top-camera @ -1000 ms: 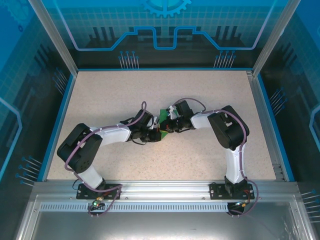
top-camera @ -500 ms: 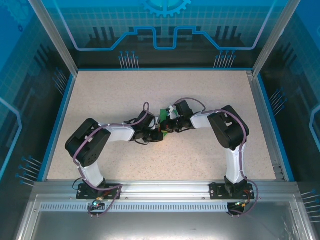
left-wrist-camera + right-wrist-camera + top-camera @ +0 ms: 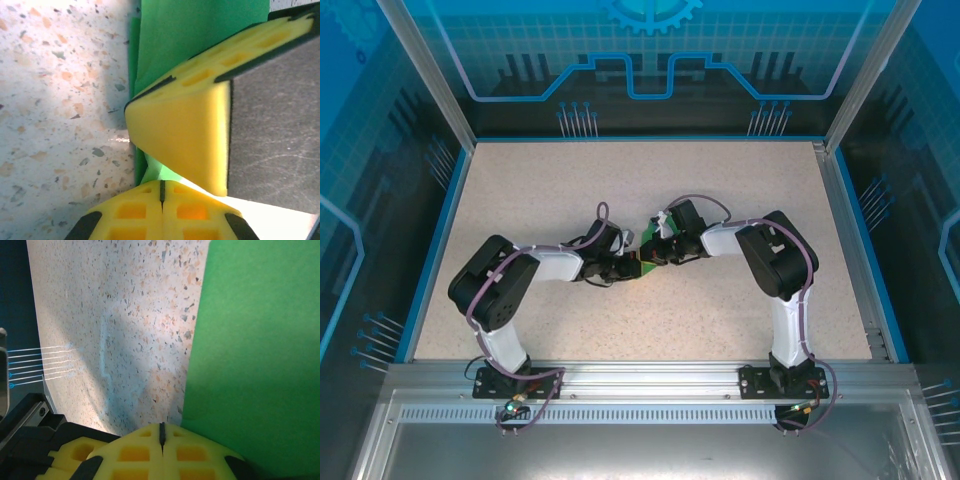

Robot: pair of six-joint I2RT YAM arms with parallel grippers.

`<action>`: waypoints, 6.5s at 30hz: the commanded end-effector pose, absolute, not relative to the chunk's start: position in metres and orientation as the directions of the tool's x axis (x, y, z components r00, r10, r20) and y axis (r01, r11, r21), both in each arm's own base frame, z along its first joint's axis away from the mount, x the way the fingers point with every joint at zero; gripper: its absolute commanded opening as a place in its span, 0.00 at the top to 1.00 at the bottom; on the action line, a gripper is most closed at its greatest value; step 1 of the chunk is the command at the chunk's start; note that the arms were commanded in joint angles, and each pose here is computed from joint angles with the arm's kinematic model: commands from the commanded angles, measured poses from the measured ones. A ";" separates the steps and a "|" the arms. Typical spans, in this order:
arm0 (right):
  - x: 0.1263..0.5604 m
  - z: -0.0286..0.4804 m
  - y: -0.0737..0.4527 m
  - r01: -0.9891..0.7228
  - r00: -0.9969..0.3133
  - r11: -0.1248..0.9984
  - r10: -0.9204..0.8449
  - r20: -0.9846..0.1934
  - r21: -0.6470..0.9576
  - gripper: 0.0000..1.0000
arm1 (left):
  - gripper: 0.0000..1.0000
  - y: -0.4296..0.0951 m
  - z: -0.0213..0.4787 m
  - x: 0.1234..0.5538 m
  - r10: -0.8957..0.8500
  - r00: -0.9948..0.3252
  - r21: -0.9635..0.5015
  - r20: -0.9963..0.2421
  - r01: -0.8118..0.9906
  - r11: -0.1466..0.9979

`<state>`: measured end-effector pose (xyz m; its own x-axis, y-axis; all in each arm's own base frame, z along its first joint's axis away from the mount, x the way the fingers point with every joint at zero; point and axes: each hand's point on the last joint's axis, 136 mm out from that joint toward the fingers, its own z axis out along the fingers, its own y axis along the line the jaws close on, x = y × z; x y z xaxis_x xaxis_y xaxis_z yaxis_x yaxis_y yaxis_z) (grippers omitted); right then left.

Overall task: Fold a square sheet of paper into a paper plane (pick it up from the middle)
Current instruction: Fourth fold the wing at the center of the table, then turn over the paper at the center of the table.

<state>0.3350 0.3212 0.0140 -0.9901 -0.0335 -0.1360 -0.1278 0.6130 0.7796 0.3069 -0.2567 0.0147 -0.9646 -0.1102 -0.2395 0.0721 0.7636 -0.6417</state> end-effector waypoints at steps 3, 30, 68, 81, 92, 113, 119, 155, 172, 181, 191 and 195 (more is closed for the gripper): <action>0.309 -0.033 0.293 -0.025 -1.000 0.736 -0.029 -0.005 0.676 1.00 | 1.00 -0.240 -0.012 0.300 -0.170 -0.974 -0.634 -0.148 -0.039 0.772; 0.320 -0.027 0.291 -0.032 -0.999 0.743 -0.016 -0.030 0.669 1.00 | 1.00 -0.249 0.051 0.309 -0.220 -0.966 -0.714 -0.140 -0.056 0.698; 0.323 -0.015 0.293 -0.020 -1.000 0.698 0.003 -0.031 0.716 1.00 | 1.00 -0.271 0.045 0.317 -0.151 -0.970 -0.738 -0.191 0.040 0.674; 0.323 -0.010 0.294 -0.030 -0.999 0.688 -0.005 -0.036 0.725 1.00 | 1.00 -0.281 0.030 0.326 -0.134 -0.974 -0.725 -0.184 0.042 0.687; 0.325 0.000 0.296 -0.045 -0.999 0.677 -0.008 -0.054 0.735 1.00 | 1.00 -0.269 -0.005 0.322 -0.125 -0.979 -0.658 -0.158 0.010 0.753; 0.387 0.009 0.264 -0.046 -0.986 0.725 0.080 -0.150 0.687 1.00 | 1.00 -0.236 -0.041 0.283 -0.036 -0.995 -0.523 -0.089 0.016 0.852; 0.408 0.006 0.247 -0.026 -0.979 0.760 0.111 -0.170 0.650 1.00 | 1.00 -0.233 -0.044 0.278 -0.024 -0.997 -0.511 -0.074 0.017 0.859; 0.442 0.085 0.194 -0.070 -0.933 0.708 0.203 -0.298 0.703 0.86 | 1.00 -0.267 0.033 0.304 -0.008 -0.989 -0.634 -0.148 0.089 0.768; 0.375 0.050 0.244 -0.049 -0.971 0.653 0.145 -0.189 0.756 0.64 | 0.82 -0.266 0.052 0.360 0.038 -0.954 -0.505 -0.299 0.192 0.841; 0.377 0.032 0.249 -0.031 -0.979 0.660 0.131 -0.155 0.751 0.60 | 0.81 -0.268 0.038 0.371 0.059 -0.955 -0.510 -0.292 0.208 0.835; 0.390 0.029 0.260 -0.023 -0.980 0.635 0.139 -0.143 0.772 0.59 | 0.83 -0.258 0.022 0.374 0.048 -0.963 -0.490 -0.266 0.178 0.853; 0.394 0.037 0.268 -0.042 -0.979 0.613 0.134 -0.156 0.789 0.60 | 0.83 -0.256 0.019 0.374 0.047 -0.966 -0.491 -0.256 0.172 0.854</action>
